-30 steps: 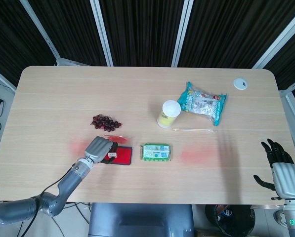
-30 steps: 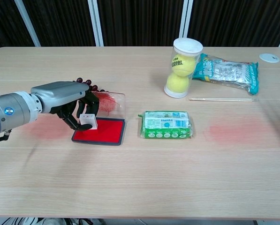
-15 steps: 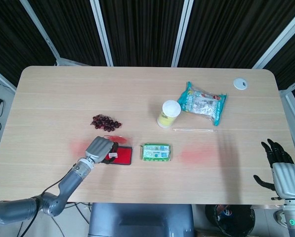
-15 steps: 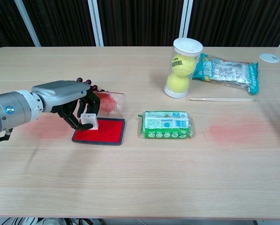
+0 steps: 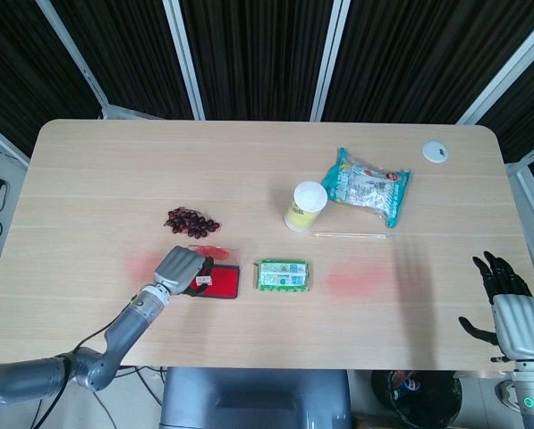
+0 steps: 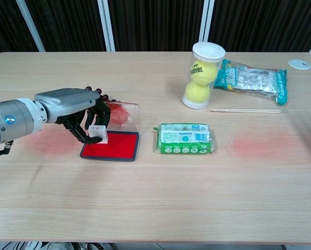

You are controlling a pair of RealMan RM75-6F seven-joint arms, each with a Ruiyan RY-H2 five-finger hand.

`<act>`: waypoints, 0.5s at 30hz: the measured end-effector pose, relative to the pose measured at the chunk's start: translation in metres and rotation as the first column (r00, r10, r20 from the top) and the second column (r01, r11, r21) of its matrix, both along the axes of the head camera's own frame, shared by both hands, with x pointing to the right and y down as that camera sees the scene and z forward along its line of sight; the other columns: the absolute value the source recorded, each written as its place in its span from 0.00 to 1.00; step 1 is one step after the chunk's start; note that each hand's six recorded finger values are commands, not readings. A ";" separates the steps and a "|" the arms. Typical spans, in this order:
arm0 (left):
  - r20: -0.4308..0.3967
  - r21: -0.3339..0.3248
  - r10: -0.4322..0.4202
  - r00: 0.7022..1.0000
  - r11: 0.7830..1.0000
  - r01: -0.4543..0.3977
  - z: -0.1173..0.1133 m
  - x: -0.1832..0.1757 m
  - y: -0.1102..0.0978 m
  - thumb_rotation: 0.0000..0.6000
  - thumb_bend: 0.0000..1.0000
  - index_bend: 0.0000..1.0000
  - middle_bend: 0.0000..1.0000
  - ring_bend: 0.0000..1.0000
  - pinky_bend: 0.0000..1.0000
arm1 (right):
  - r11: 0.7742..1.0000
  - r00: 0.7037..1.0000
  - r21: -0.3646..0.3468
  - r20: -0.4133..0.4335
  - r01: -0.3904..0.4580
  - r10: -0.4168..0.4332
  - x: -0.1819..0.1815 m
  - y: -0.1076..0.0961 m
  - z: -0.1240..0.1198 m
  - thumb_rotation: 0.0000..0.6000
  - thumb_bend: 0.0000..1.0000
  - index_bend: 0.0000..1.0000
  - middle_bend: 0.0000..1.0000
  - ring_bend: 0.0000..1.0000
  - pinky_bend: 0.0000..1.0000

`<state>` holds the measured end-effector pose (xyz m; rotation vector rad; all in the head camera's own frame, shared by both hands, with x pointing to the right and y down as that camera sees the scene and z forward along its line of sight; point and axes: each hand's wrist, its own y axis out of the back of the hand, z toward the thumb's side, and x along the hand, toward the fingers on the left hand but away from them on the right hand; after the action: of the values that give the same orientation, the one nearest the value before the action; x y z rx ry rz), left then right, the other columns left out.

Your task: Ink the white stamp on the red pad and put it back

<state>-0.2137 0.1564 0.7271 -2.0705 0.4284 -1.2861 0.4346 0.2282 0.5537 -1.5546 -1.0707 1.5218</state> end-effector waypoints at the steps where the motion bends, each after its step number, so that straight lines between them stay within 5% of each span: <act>1: 0.003 -0.002 0.001 1.000 1.000 -0.001 0.001 0.000 0.001 1.00 0.46 0.74 0.70 0.51 0.58 | 1.000 1.000 0.000 0.000 0.000 0.000 0.000 0.000 0.000 1.00 0.25 0.10 0.00 0.00 0.19; 15: 0.003 -0.004 -0.008 1.000 1.000 0.008 0.002 -0.003 0.003 1.00 0.46 0.74 0.69 0.51 0.58 | 1.000 1.000 0.000 0.001 0.001 -0.001 0.000 0.000 0.000 1.00 0.25 0.10 0.00 0.00 0.19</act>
<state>-0.2168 0.1589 0.7291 -2.0718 0.4332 -1.2961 0.4347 0.2283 0.5535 -1.5556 -1.0704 1.5206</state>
